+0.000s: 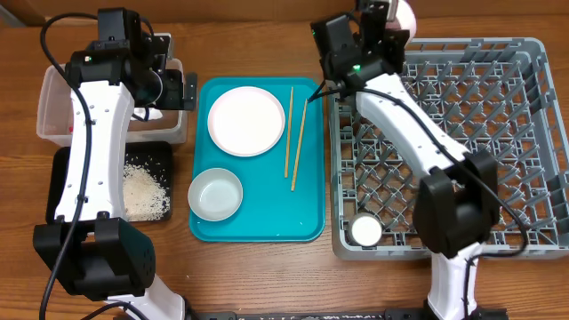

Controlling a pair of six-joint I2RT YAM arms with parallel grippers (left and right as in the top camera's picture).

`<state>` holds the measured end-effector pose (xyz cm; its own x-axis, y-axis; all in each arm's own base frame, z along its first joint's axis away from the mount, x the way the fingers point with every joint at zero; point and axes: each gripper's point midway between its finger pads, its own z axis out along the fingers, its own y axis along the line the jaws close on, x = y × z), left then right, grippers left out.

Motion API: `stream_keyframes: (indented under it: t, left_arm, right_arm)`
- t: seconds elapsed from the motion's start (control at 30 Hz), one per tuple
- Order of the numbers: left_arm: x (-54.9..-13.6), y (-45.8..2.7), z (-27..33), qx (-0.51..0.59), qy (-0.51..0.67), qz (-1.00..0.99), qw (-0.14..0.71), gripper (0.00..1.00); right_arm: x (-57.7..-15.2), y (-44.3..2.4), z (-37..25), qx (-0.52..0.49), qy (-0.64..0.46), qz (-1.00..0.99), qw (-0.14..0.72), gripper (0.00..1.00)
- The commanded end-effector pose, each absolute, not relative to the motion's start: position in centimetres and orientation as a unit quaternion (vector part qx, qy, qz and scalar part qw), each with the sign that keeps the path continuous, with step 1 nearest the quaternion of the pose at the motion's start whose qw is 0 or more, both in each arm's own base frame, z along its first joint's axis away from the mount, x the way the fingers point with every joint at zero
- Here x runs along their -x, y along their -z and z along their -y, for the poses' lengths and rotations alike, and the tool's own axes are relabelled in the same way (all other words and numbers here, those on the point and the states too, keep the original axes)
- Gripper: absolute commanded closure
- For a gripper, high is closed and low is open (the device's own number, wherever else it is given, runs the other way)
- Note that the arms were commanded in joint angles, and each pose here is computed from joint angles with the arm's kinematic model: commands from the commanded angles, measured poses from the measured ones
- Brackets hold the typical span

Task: Sort waste into correct bins and load items into the dishwasher
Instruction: 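Carry the pink bowl to the rack's back left corner and release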

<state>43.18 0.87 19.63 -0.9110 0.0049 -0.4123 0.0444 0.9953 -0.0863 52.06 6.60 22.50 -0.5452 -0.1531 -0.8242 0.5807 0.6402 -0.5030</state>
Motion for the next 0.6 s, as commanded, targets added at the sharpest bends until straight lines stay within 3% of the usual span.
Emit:
stream_keyframes:
  t: [0.0, 0.3, 0.57]
  left_arm:
    - [-43.5, -21.2, -1.1, -0.010, 0.043, -0.972, 0.231, 0.00]
    - [-43.5, -21.2, -1.1, -0.010, 0.043, -0.972, 0.231, 0.00]
    - [-43.5, -21.2, -1.1, -0.010, 0.043, -0.972, 0.231, 0.00]
  right_arm:
    - [-52.7, -20.7, -6.7, -0.129, 0.419, -0.778, 0.450, 0.96]
    - [-52.6, -16.1, -6.7, -0.099, 0.442, -0.790, 0.414, 0.96]
    - [-51.9, -15.6, -8.1, -0.073, 0.444, -0.796, 0.405, 0.96]
